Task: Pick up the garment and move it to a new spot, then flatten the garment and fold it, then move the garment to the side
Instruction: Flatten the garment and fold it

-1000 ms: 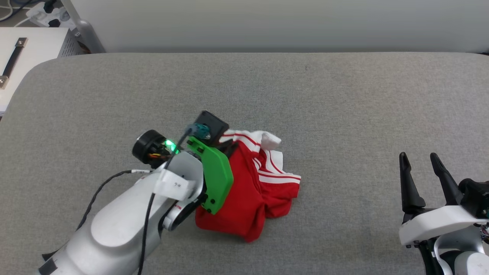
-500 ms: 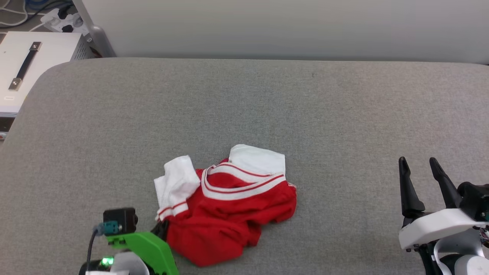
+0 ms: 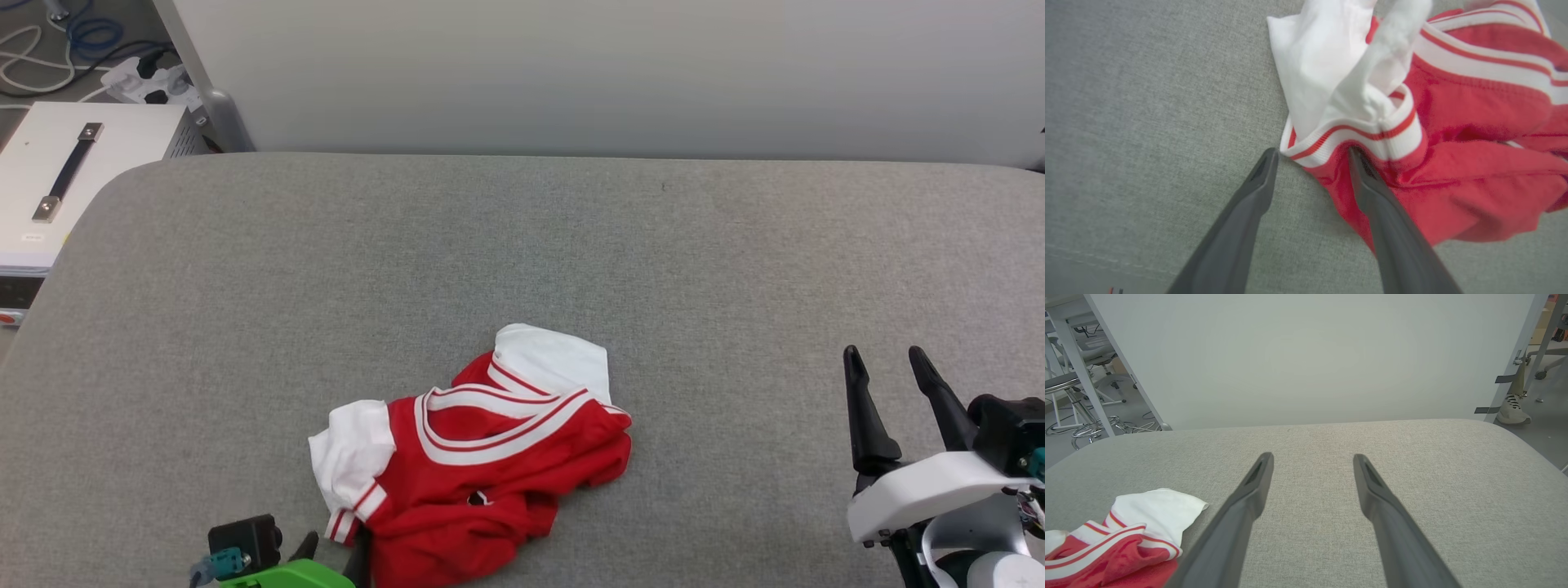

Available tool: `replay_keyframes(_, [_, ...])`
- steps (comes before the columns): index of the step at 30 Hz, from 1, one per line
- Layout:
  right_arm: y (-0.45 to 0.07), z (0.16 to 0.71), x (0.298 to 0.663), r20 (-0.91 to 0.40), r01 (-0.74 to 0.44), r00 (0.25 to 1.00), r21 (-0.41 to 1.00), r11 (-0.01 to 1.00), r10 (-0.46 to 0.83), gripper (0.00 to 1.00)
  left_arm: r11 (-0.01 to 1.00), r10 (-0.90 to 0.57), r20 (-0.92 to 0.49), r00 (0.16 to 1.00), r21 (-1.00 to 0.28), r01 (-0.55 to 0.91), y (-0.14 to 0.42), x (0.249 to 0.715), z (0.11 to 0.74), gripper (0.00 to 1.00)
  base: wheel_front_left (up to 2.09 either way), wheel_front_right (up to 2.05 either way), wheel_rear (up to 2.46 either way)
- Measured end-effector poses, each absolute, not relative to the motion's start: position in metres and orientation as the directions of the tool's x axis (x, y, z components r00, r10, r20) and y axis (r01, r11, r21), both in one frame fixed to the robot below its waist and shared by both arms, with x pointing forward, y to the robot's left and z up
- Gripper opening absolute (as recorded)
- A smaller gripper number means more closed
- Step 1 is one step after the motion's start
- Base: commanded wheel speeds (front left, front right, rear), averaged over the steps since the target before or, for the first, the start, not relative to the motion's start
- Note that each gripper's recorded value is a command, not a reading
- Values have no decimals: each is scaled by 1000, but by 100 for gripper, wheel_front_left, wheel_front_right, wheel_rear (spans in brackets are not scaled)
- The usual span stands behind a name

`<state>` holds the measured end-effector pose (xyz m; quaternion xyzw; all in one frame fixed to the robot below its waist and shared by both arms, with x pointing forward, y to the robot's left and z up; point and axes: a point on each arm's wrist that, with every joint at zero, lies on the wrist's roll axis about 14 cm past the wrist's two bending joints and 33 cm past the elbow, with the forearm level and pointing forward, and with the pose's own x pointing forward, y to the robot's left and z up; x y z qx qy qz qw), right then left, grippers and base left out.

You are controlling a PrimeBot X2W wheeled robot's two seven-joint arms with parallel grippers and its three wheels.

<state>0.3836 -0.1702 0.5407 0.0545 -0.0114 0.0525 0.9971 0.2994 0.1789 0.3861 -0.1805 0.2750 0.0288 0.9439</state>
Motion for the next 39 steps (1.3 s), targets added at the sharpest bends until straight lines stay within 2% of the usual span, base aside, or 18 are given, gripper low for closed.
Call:
replay_keyframes(6, [-171,544,378,31,-105,994,104,989,102,100,965,6,-288,958,-249,-80,190,327,442,100,0,0,0])
replay_keyframes(15, [-168,544,378,27,-115,993,101,988,112,100,996,40,0,999,-84,-40,198,345,519,100,0,0,0])
replay_keyframes(19, [-160,534,380,-15,-132,991,109,985,135,100,997,38,69,997,-75,-33,194,346,540,100,0,0,0])
replay_keyframes(24, [-143,514,394,-118,-193,971,139,971,209,100,997,32,88,996,-77,-25,189,346,545,100,0,0,0])
replay_keyframes(31, [-103,482,426,-328,-340,867,164,926,376,100,995,23,81,996,-97,-15,181,357,542,100,0,0,0])
replay_keyframes(39, [-33,454,448,-519,-559,655,156,815,549,100,992,57,73,996,-118,-48,186,369,537,100,0,0,0])
